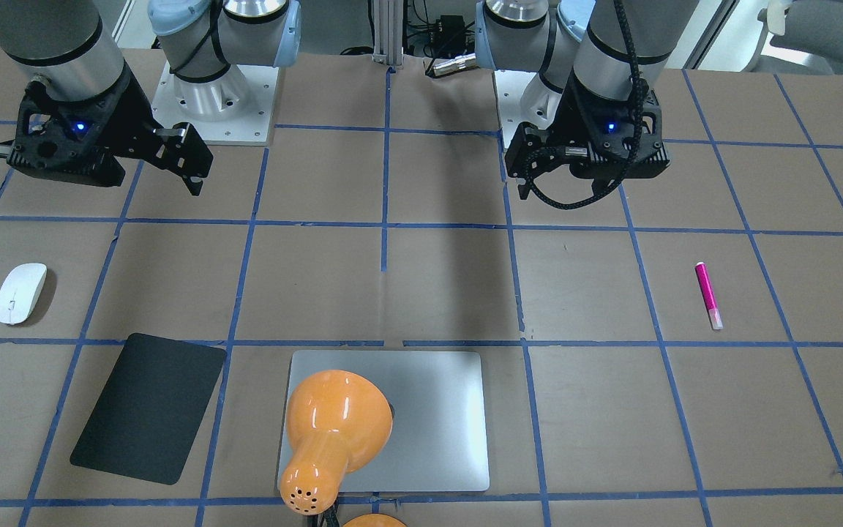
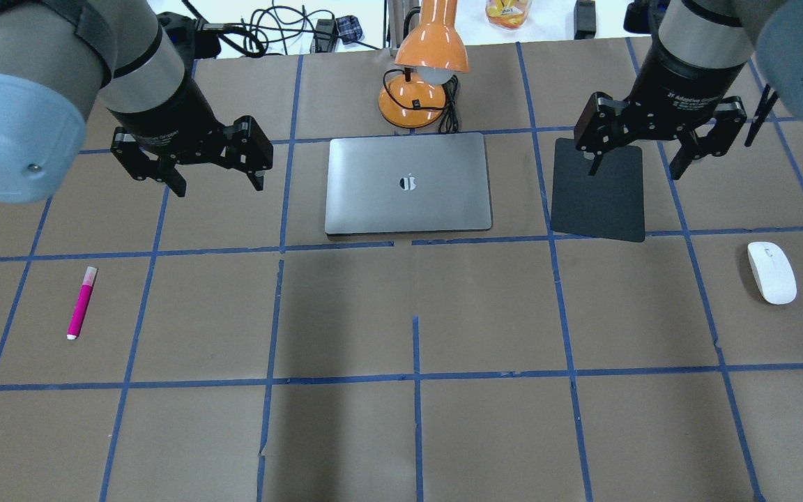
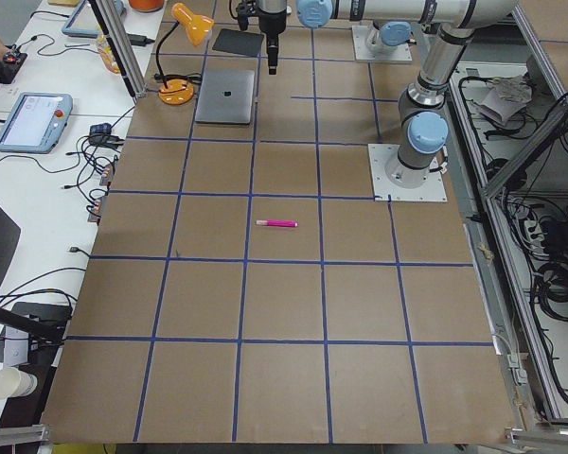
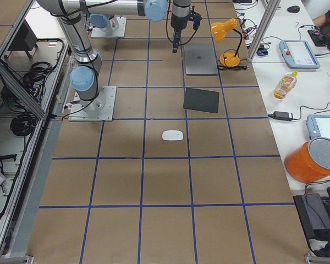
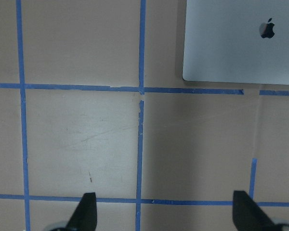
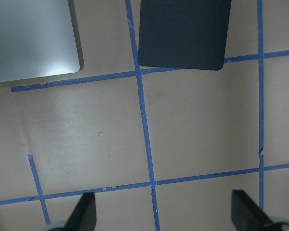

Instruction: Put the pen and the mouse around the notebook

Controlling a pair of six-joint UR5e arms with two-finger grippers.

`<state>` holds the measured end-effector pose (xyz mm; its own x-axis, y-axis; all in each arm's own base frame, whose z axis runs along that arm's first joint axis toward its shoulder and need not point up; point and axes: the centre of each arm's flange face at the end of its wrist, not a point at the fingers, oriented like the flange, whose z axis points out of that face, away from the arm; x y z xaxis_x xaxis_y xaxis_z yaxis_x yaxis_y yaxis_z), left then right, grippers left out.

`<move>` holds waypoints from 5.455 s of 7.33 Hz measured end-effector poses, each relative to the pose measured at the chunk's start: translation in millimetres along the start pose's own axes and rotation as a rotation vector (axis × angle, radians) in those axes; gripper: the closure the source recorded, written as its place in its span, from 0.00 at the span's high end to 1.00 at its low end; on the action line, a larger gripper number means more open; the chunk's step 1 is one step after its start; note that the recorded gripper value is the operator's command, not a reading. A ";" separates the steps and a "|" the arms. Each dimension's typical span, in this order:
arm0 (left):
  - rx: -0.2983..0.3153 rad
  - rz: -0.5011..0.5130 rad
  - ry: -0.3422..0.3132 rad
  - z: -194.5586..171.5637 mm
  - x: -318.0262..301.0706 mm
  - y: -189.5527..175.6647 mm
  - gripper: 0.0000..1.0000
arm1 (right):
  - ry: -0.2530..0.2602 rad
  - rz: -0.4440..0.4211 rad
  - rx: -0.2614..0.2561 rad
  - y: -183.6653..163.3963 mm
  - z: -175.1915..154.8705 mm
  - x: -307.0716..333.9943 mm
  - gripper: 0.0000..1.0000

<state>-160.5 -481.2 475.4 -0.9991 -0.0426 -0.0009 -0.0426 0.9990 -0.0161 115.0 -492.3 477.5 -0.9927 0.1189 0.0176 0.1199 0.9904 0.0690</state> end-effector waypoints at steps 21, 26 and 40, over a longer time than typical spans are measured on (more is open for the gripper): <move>-0.062 0.088 0.023 308.2 -368.0 -15.7 0.00 | 0.024 -0.130 -0.022 -81.9 287.4 331.6 1.00; -0.089 0.057 0.036 302.0 -360.3 -11.5 0.00 | 0.015 -0.163 -0.056 -81.5 304.7 333.1 0.85; -0.169 -0.872 0.009 221.3 7.1 21.1 0.00 | 0.048 -0.071 0.004 -101.6 264.1 320.0 0.58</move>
<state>-168.1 -464.0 253.7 -0.6113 -0.7898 -0.0497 -0.7872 0.6005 0.1402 -217.2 -536.2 212.7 -0.9972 0.0449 0.0602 0.0490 0.9965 0.0680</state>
